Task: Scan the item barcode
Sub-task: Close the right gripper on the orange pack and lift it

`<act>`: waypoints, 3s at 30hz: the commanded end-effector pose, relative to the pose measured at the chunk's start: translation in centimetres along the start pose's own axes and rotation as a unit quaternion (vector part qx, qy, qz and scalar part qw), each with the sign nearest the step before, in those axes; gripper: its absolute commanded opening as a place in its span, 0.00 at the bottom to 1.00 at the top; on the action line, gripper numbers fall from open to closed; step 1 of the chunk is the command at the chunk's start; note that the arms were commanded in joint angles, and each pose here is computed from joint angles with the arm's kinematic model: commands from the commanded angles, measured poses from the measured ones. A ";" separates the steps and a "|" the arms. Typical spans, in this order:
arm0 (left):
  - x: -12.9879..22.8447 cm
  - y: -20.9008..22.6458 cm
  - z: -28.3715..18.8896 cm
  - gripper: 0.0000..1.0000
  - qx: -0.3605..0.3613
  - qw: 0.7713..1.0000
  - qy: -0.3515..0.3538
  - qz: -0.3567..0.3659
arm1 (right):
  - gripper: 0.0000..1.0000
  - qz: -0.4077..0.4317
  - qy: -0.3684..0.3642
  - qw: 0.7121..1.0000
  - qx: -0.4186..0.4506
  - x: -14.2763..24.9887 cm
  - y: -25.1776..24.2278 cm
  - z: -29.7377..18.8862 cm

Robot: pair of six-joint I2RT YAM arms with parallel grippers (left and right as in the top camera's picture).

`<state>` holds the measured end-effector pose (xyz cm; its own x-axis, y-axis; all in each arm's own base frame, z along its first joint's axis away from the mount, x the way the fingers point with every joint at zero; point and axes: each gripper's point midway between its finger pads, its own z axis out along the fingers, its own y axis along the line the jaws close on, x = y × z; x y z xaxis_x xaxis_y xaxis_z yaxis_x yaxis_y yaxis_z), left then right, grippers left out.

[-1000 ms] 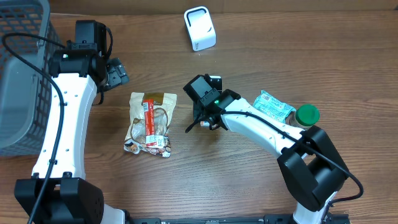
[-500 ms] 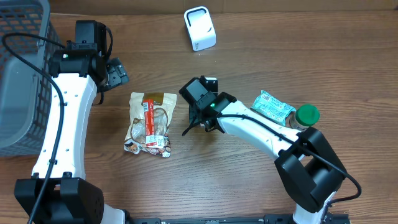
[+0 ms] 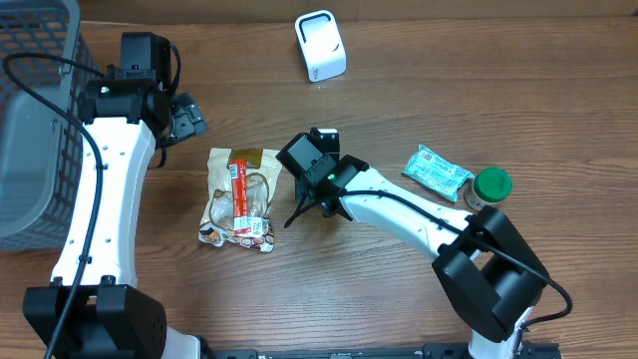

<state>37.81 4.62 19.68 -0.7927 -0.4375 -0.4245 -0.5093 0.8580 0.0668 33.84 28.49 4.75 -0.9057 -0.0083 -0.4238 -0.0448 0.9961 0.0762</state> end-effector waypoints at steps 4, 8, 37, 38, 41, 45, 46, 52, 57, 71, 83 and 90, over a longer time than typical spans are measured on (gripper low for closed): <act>-0.4 -0.1 -0.6 1.00 0.006 1.000 -0.008 -0.005 | 0.33 -0.018 0.019 0.999 0.033 0.9 -1.7 0.7; -0.4 -0.1 -0.6 1.00 0.006 1.000 -0.008 -0.005 | 0.33 -0.025 0.031 0.998 0.050 1.0 -3.1 0.8; -0.4 -0.1 -0.6 1.00 0.006 1.000 -0.008 -0.005 | 0.51 -0.031 0.023 0.998 0.048 -0.9 -2.4 -0.5; -0.4 -0.1 -0.6 1.00 0.006 1.000 -0.008 -0.005 | 0.52 -0.030 0.022 0.998 0.047 -0.9 -2.3 -0.5; -0.4 -0.1 -0.6 1.00 0.006 1.000 -0.008 -0.005 | 0.60 -0.036 0.022 0.998 0.042 -1.0 -2.1 -0.5; -0.4 -0.1 -0.6 1.00 0.006 1.000 -0.008 -0.005 | 0.68 -0.057 0.031 0.997 0.049 -0.6 -2.4 -0.3; -0.4 -0.1 -0.6 1.00 0.006 1.000 -0.008 -0.005 | 0.68 -0.058 0.032 0.997 0.049 -0.4 -2.4 -0.1; -0.4 -0.1 -0.6 1.00 0.006 1.000 -0.008 -0.005 | 0.69 -0.071 0.023 0.993 0.086 -0.2 -3.1 0.8; -0.4 -0.1 -0.6 1.00 0.006 1.000 -0.008 -0.005 | 0.70 -0.079 0.032 0.990 0.113 0.2 -4.4 0.5; -0.4 -0.1 -0.6 1.00 0.006 1.000 -0.008 -0.005 | 0.70 -0.102 0.019 0.976 0.190 -0.9 -7.1 -1.2; -0.4 -0.1 -0.6 1.00 0.006 1.000 -0.008 -0.005 | 0.44 -0.167 0.013 0.976 0.136 -0.9 -5.2 0.7; -0.4 -0.1 -0.6 1.00 0.006 1.000 -0.008 -0.005 | 0.42 -0.182 0.018 0.973 0.137 0.4 -5.8 2.2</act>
<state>37.81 4.62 19.68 -0.7927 -0.4375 -0.4245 -0.5093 0.8580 0.0668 35.00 23.27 3.19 -0.8686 -0.3282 -0.3712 -0.2222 0.9276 -0.3002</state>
